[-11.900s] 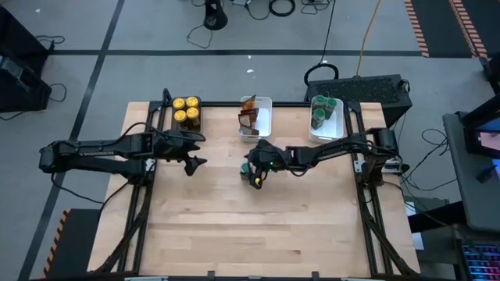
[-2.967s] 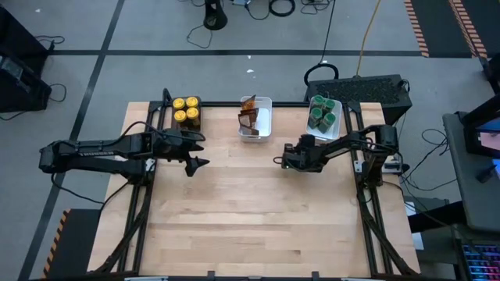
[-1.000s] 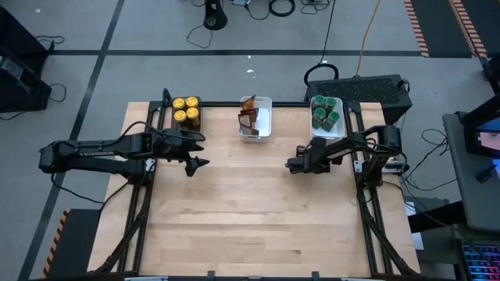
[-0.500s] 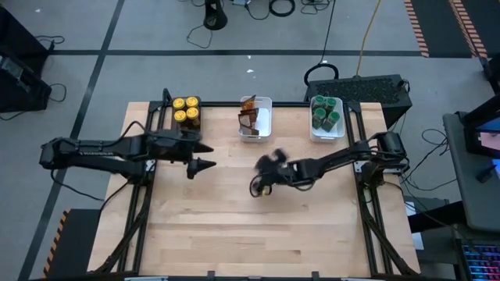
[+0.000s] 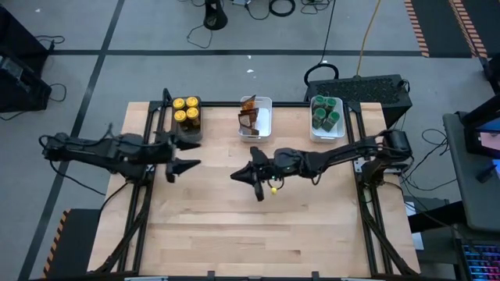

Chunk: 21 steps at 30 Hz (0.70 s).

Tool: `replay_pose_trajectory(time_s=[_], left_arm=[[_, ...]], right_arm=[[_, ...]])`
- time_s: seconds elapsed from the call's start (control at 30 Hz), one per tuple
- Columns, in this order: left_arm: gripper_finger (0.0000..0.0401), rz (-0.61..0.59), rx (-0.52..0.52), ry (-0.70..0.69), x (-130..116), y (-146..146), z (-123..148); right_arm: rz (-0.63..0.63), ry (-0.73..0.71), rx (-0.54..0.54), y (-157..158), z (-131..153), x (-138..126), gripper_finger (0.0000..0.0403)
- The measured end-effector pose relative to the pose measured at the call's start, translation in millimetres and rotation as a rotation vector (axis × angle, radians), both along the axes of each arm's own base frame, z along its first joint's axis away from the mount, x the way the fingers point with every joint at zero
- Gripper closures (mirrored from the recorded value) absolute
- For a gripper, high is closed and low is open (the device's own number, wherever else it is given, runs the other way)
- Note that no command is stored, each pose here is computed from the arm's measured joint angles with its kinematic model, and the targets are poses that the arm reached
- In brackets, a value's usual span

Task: Sort spices by type
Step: Return to Home Position

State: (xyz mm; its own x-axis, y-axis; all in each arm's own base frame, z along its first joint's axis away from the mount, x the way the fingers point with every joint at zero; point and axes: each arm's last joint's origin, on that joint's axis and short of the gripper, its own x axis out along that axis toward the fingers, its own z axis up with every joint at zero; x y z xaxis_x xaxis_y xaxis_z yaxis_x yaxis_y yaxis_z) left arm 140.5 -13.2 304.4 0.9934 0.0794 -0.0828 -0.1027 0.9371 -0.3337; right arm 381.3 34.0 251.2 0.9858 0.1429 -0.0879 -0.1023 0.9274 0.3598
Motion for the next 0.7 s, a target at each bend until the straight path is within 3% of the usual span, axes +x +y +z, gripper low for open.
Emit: replay_pose_trajectory(time_s=[0.17, 0.27, 0.5, 0.7], left_arm=[[0.0068, 0.081, 0.027, 0.093, -37, 7, -8], [0.0068, 0.085, 0.023, 0.064, -47, 8, -13], [0.0068, 0.08, -0.007, 0.032, -47, 8, -42], [0.0068, 0.047, -0.081, -0.006, -36, 5, -78]], right_arm=[[-0.033, 0.01, -0.1, -15, 27, -19, 0.0403], [-0.048, 0.06, -0.108, -29, 28, -34, 0.0403], [-0.087, -0.011, 0.024, -59, 4, -83, 0.0403], [-0.173, -0.018, 0.058, -64, -19, -125, 0.0403]])
